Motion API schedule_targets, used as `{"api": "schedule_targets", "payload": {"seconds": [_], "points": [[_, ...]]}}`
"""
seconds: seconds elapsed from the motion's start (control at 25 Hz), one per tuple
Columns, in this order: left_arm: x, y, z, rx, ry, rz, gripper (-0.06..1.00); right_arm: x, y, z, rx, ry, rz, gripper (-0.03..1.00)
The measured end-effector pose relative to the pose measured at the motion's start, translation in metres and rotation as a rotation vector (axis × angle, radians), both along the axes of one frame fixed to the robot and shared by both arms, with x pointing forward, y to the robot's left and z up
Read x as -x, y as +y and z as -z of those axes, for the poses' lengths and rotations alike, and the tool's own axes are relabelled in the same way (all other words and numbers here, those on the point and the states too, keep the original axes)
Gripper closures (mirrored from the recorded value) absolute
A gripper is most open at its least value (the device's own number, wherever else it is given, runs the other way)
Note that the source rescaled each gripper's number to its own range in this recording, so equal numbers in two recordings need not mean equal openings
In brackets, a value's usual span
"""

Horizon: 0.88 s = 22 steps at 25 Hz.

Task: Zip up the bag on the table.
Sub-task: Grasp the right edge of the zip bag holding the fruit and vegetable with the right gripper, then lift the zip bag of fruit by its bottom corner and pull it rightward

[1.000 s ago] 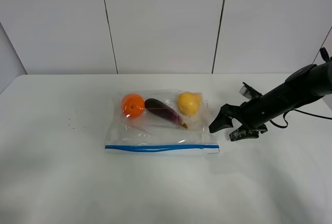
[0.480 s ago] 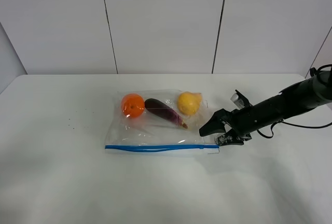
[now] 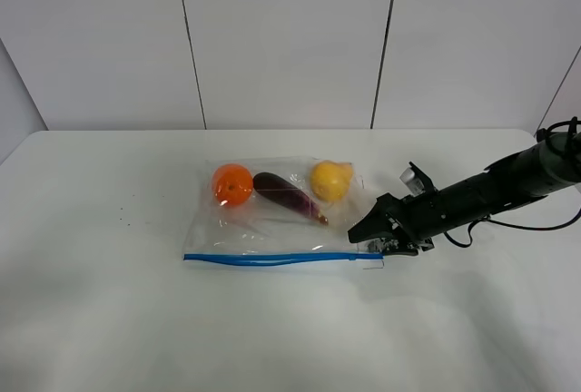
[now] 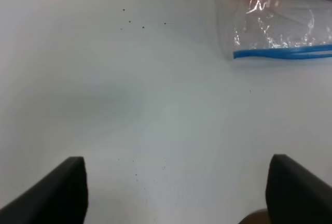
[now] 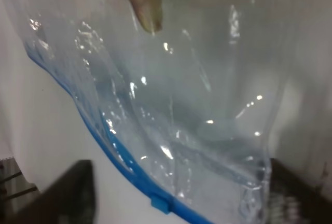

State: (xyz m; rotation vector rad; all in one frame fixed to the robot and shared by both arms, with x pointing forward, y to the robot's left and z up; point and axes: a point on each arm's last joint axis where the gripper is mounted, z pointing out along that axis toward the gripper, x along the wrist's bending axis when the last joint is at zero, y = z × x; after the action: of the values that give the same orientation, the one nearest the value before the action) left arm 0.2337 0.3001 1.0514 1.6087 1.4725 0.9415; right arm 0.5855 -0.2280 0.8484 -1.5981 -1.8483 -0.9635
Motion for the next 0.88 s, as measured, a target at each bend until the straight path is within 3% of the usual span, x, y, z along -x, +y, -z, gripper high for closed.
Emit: {"api": "schedule_targets", "payload": {"seconds": [0.28,0.52,0.88], "points": [[0.000,0.000,0.000,0.000,0.000,0.000,-0.06,0.000,0.000,0.001,-0.003,0.002,-0.003,0.95],[0.000,0.000,0.000,0.000,0.000,0.000,-0.06,0.002,0.002,-0.001,-0.032,0.010,-0.013,0.97],[0.000,0.000,0.000,0.000,0.000,0.000,-0.06,0.002,0.012,-0.019,-0.259,0.072,0.011,0.97]]}}
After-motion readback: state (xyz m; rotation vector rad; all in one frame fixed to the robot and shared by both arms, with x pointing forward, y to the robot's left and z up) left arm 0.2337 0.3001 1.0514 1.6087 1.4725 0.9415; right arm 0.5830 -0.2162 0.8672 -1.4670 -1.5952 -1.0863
